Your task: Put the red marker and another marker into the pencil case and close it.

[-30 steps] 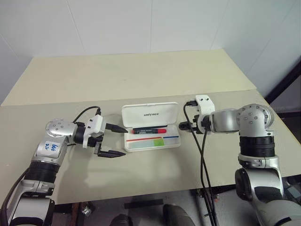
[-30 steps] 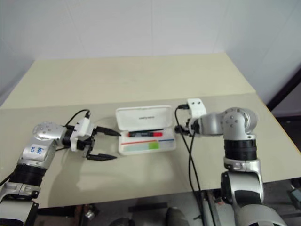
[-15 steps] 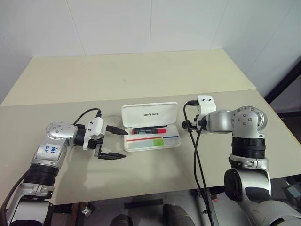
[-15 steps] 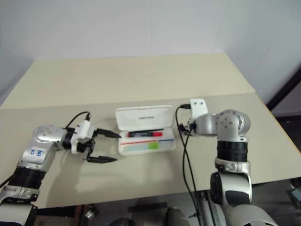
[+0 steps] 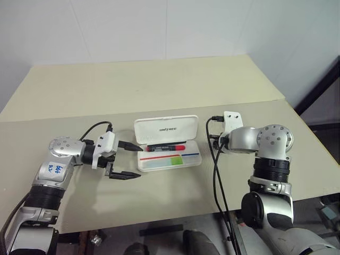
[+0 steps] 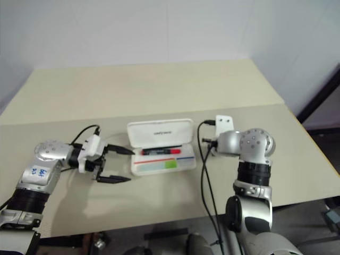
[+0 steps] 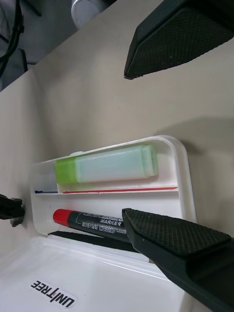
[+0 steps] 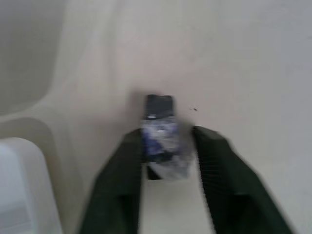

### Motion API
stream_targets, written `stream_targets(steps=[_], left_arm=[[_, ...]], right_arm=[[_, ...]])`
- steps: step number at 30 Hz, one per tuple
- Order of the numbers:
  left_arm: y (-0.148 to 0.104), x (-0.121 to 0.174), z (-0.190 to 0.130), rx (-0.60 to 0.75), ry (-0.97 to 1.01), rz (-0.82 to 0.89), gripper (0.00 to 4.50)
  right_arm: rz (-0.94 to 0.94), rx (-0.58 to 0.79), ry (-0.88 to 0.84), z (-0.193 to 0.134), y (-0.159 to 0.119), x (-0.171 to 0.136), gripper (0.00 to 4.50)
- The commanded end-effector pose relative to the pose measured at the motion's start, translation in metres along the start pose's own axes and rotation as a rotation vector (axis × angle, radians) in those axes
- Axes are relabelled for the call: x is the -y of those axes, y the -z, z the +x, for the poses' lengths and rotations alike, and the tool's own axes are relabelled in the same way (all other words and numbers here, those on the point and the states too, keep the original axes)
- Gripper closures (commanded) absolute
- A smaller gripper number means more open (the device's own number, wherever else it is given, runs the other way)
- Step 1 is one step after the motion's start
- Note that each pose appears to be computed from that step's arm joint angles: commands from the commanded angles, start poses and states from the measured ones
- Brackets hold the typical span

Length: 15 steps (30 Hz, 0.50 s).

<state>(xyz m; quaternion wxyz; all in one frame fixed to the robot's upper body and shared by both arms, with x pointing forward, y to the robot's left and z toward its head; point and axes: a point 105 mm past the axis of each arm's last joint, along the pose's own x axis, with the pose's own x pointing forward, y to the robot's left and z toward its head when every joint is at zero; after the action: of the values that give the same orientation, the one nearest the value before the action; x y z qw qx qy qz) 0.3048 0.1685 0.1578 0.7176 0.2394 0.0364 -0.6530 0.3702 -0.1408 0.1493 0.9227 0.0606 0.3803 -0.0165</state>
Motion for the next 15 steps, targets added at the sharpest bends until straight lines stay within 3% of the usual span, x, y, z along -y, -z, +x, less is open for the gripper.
stream_targets(steps=[1, 8, 15], left_arm=[[-0.010, -0.002, -0.008, 0.009, -0.021, 0.044, 0.00], [-0.010, -0.002, -0.009, 0.008, -0.027, 0.046, 0.00], [-0.013, -0.005, -0.012, 0.015, -0.045, 0.056, 0.00]], right_arm=[[0.007, -0.012, -0.020, 0.000, 0.004, -0.003, 4.15], [-0.024, 0.023, -0.013, -0.005, -0.006, 0.007, 4.15], [-0.222, 0.103, -0.047, -0.023, -0.016, 0.034, 4.15]])
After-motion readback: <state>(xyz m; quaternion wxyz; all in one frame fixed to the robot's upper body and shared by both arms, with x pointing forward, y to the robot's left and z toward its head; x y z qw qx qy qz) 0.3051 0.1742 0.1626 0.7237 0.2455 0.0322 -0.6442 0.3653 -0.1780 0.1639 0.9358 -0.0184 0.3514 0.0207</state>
